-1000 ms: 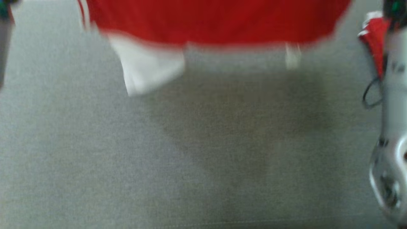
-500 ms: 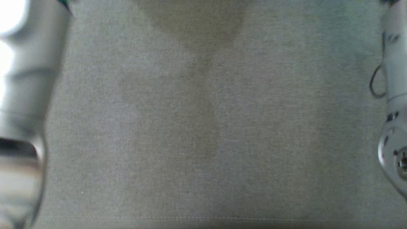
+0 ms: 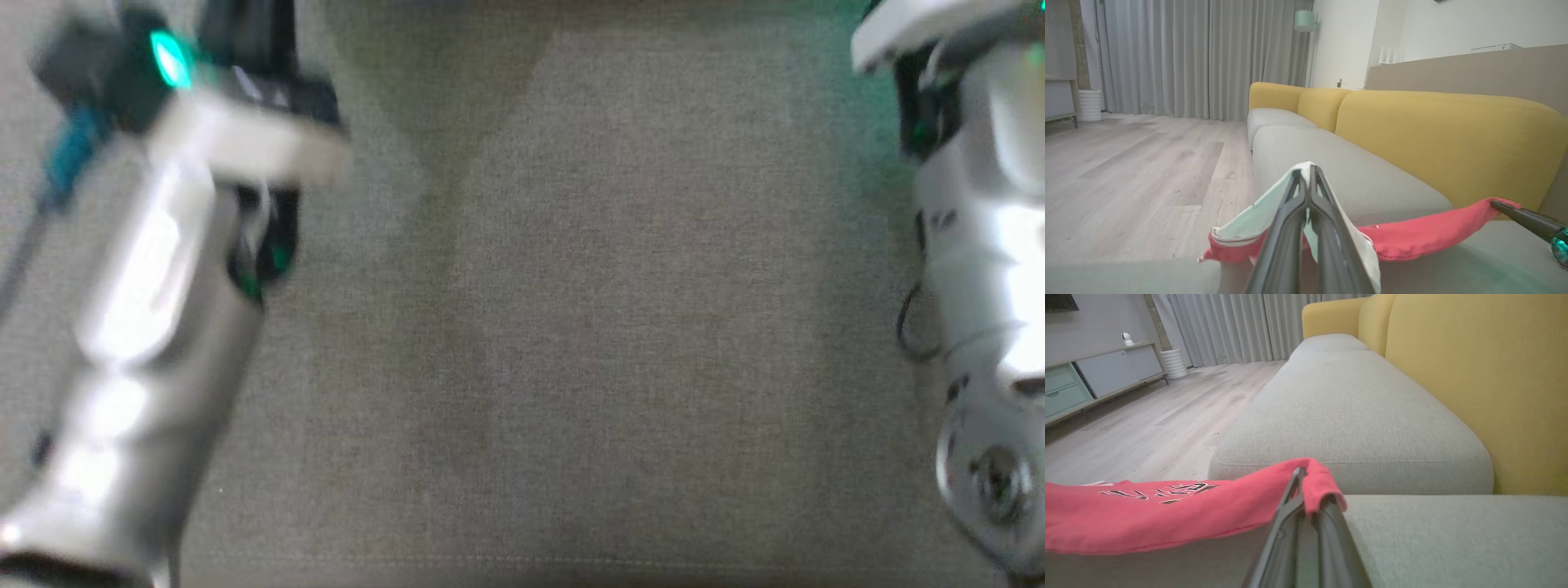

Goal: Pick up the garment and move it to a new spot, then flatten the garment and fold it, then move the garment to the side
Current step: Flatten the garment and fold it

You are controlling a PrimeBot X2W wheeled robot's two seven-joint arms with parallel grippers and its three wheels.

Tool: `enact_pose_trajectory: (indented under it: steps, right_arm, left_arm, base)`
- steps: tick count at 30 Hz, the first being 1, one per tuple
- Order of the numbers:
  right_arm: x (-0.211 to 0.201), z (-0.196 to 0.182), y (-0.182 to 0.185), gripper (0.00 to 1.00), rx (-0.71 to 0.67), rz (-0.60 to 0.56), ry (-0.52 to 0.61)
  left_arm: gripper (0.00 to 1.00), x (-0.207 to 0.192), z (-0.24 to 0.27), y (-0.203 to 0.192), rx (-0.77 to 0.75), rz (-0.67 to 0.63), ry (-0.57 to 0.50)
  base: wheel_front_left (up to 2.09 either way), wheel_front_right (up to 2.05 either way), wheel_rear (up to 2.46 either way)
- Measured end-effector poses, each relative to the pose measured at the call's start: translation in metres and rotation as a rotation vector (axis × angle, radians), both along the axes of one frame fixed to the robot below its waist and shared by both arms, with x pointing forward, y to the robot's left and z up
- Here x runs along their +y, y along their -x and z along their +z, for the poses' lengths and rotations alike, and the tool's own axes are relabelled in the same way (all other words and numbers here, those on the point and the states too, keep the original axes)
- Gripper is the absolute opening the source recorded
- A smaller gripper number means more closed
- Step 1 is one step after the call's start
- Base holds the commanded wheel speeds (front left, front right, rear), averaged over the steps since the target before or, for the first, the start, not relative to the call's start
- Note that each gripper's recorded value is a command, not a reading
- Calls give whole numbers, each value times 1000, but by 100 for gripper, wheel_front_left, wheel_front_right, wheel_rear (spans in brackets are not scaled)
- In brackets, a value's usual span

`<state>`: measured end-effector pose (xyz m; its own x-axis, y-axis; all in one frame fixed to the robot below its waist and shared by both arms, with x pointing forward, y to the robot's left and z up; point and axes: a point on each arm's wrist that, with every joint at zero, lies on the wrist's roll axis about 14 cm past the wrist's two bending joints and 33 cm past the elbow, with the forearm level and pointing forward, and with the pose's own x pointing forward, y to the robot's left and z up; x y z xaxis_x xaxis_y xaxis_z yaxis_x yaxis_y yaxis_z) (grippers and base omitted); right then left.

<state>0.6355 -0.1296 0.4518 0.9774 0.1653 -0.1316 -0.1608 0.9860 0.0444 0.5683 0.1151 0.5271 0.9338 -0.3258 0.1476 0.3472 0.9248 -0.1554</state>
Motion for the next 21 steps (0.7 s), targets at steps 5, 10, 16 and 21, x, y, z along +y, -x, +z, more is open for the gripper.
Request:
enact_pose_trajectory:
  steps: [5, 10, 16, 21]
  right_arm:
    - [-2, -11, 41, 0, 35, -14, -56]
    - [-7, -2, 83, 0, 13, -25, -100]
    - [-22, -7, 155, 0, 24, -65, -138]
    - [-35, -5, 213, 0, 28, -105, -163]
  left_arm:
    - [0, 6, -24, 56, 77, 20, 31]
    - [0, 12, -24, 109, 101, 52, 57]
    - [0, 24, -24, 179, 165, 127, 101]
    - [0, 29, -9, 227, 162, 160, 117]
  base:
    - [0, 0, 0]
    - [0, 0, 0]
    - [0, 0, 0]
    - [0, 0, 0]
